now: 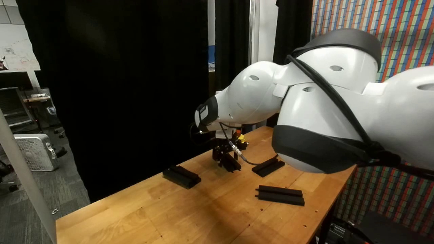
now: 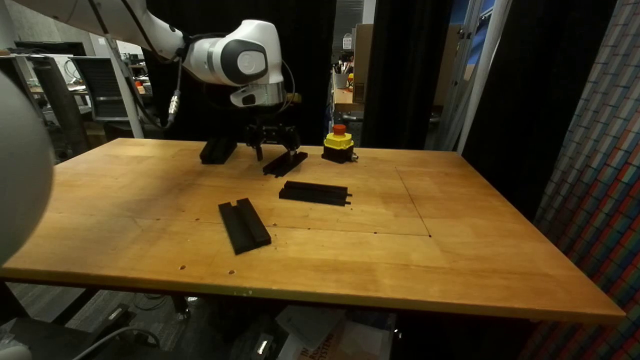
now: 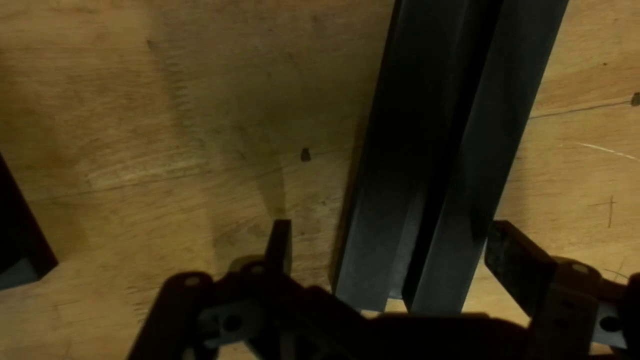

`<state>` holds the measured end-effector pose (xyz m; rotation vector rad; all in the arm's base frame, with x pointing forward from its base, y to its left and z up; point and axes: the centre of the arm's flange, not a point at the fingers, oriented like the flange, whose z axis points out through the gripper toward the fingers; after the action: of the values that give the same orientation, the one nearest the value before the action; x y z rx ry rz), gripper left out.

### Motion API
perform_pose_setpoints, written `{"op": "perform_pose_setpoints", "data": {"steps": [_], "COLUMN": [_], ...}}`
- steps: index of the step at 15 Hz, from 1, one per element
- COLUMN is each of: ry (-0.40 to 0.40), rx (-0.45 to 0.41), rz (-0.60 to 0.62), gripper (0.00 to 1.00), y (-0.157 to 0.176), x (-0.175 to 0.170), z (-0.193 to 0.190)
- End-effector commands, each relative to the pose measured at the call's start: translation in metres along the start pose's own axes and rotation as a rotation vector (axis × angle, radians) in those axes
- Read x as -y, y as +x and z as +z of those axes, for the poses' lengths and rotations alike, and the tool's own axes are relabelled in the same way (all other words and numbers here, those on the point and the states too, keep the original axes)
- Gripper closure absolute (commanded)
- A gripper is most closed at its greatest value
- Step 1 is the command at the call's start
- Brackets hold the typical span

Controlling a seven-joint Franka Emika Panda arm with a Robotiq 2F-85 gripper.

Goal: Stack the black objects together

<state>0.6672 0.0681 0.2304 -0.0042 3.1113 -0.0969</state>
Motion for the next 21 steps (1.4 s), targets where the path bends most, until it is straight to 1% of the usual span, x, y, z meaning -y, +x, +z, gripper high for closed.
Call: {"op": "perform_pose_setpoints", "data": {"steps": [1,9,10,14,15,16,17,18,19,20,21], "ry": [0.022,0.009,0.023,0.015,0.019,0.030,0.018,0.032,0.030,0.026,0.040], "rx": [0.016,0.013,0.018,0.017,0.016,0.020,0.022,0.029,0.034,0.048,0.063], "rz": [0.026,0.035,0.026,0.022,0.014,0.000,-0.007,-0.019,-0.027,-0.035,-0.055], "gripper": [0.00,0.00,0.00,0.00,0.25,0.28,0.34,0.44,0.50,0.51,0.53], "y": [-0.005,-0.005,-0.005,-0.005,-0.006,-0.008,-0.007,-0.008,-0.008,-0.009,-0.010], "x": [0.006,0.013,0.014,0.014,0.013,0.012,0.009,0.008,0.007,0.007,0.007], "z": [-0.004,0.008,0.012,0.020,0.020,0.023,0.020,0.017,0.018,0.009,0.004]}}
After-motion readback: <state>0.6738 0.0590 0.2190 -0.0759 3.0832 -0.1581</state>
